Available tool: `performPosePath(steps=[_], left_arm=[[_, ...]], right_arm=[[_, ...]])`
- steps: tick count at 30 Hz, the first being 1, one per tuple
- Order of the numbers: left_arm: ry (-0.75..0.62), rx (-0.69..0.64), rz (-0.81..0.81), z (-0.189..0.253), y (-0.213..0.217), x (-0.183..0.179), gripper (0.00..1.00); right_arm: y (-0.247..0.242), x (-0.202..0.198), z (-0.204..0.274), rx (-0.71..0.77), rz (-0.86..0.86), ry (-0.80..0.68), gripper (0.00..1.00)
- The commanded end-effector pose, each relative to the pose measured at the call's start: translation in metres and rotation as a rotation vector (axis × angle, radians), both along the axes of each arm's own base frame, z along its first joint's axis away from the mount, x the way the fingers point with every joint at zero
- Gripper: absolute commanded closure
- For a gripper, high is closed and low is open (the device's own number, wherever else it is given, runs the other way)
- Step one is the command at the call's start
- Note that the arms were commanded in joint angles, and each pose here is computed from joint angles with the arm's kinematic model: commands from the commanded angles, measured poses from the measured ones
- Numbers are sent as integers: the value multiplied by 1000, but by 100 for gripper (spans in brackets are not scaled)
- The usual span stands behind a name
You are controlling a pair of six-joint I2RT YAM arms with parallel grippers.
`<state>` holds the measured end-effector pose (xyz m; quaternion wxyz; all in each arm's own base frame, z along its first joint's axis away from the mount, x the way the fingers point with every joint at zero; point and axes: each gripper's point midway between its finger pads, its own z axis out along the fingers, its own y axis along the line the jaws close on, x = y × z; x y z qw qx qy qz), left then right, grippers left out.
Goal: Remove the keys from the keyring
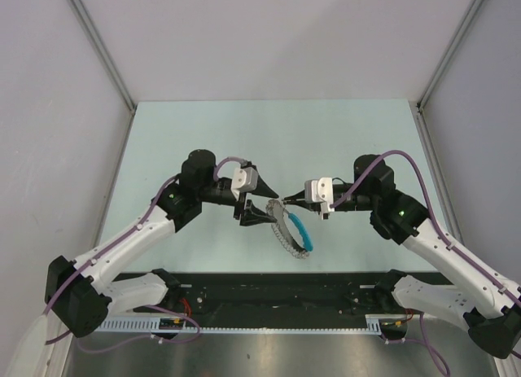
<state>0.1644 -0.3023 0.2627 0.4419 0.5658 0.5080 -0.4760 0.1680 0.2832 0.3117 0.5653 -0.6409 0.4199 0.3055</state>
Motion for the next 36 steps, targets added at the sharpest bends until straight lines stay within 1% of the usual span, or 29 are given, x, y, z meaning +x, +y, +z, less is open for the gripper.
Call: performPosePath(steps=[1,3,8,11,15,16,18,19,22,23,26,29,31,36], left_arm=[[-41,-50,-35,18,-4,-3,34],[-29,-49,-36,17,-5,-4,37],[-46,-75,-50,23,-7,-4,37],[-35,-83,-66,26,-7,-8,37],[-50,-81,40,30,-5,4,39],[-74,-89,126,36,-3,16,39],[-78,-96,212,39,3,25,39],[-108,-112,291,47,10,33,38],[-137,-124,388,49,22,40,38],[-163,-140,421,55,29,40,37],[-193,-144,416,60,36,31,37],[-174,-169,398,69,36,22,40],[-147,-197,385,76,32,14,43],[-127,-210,373,76,14,2,46]], right_arm=[[3,-8,29,76,57,-80,100],[2,-10,27,67,66,-81,100],[0,-21,27,69,117,-96,100],[0,-20,29,77,106,-105,100],[0,-12,34,90,56,-96,100],[0,-10,34,93,46,-89,100],[-1,-7,35,97,20,-74,100],[-1,-7,35,98,17,-71,100],[-2,-5,38,108,-2,-65,100],[-2,-3,40,117,-24,-45,100],[-3,3,43,134,-69,-16,100],[-4,9,44,147,-110,15,100],[-4,11,44,150,-123,31,100],[-2,14,46,163,-133,39,100]])
